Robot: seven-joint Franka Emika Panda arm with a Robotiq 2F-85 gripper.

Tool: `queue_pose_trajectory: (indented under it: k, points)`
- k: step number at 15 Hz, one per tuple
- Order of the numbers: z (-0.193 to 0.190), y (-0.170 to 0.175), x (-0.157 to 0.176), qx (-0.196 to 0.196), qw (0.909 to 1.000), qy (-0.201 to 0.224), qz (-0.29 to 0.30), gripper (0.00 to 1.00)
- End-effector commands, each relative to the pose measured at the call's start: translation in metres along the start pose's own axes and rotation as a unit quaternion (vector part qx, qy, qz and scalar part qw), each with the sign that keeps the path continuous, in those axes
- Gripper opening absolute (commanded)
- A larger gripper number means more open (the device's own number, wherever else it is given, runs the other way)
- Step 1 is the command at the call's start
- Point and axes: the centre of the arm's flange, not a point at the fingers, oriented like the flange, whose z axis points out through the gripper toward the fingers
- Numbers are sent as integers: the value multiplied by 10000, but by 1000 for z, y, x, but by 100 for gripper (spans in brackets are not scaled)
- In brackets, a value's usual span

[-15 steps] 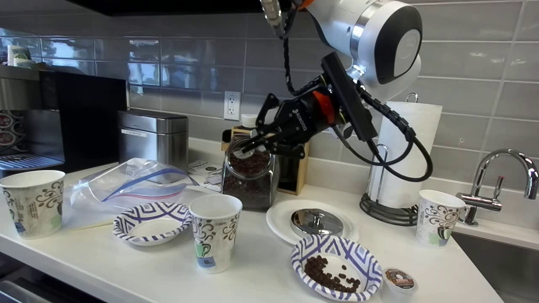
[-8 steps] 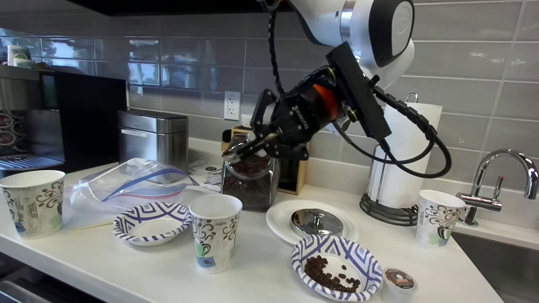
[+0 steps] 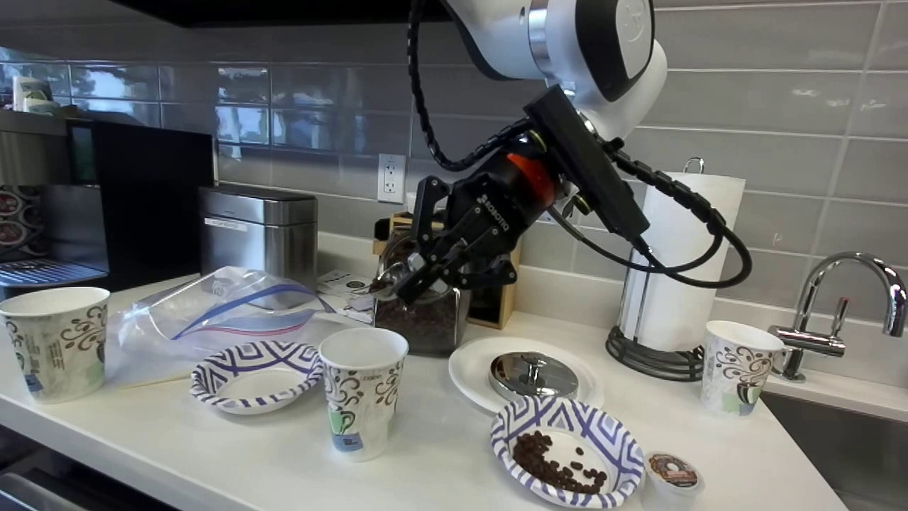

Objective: Empty a scoop of coffee grounds into the paper cup

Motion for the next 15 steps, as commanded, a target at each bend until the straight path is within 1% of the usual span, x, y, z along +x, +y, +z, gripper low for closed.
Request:
queue_pose_trajectory:
  k: [1,7,10,15]
  points:
    - [27,-21,-8,-362,9991,-135,-161,1]
    - [38,-31,-17,-969,9947,-245,-243,1]
    - [40,-38,-23,-1309,9909,-194,-246,1]
    - [46,-51,-28,-1711,9846,-96,-340,1]
